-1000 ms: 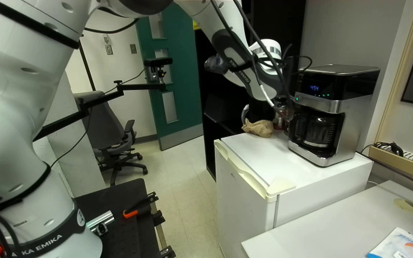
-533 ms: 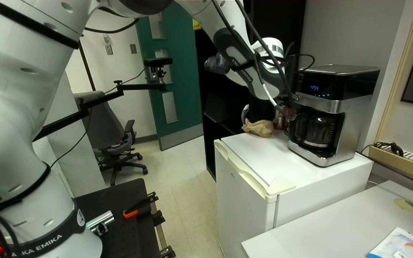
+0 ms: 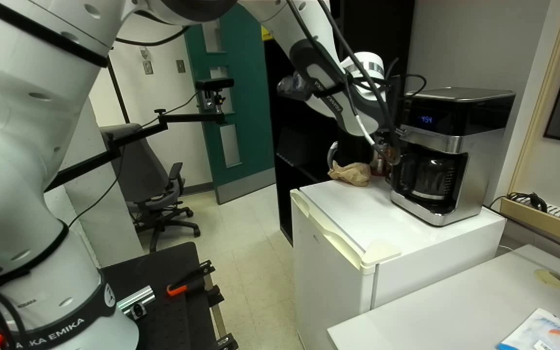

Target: Turn off the coffeemaker.

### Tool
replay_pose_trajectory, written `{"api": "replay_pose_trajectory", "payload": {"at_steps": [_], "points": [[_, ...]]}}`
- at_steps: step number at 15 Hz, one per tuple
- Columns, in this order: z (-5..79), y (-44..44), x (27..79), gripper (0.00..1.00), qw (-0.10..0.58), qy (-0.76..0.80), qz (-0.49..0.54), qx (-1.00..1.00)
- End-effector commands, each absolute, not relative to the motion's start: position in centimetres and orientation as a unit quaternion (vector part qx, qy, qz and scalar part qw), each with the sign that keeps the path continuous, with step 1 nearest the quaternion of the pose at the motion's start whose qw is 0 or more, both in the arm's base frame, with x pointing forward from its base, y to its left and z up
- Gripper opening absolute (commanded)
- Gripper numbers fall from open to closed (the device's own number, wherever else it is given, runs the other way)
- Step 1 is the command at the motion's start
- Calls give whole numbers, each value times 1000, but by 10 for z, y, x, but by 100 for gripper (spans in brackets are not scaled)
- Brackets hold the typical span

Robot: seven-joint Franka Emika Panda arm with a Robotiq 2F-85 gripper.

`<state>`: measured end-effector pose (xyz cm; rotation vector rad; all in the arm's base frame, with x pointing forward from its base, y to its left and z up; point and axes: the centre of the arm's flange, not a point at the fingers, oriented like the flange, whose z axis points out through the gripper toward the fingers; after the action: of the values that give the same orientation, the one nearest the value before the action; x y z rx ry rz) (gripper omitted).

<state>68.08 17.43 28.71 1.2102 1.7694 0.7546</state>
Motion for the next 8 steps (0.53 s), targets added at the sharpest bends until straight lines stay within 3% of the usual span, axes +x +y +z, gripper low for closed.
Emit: {"api": "replay_pose_trajectory", "payload": {"at_steps": [1, 8], "points": [[285, 175, 702, 0, 429, 696, 307, 487], [296, 161, 666, 0, 410, 711, 295, 490]]}}
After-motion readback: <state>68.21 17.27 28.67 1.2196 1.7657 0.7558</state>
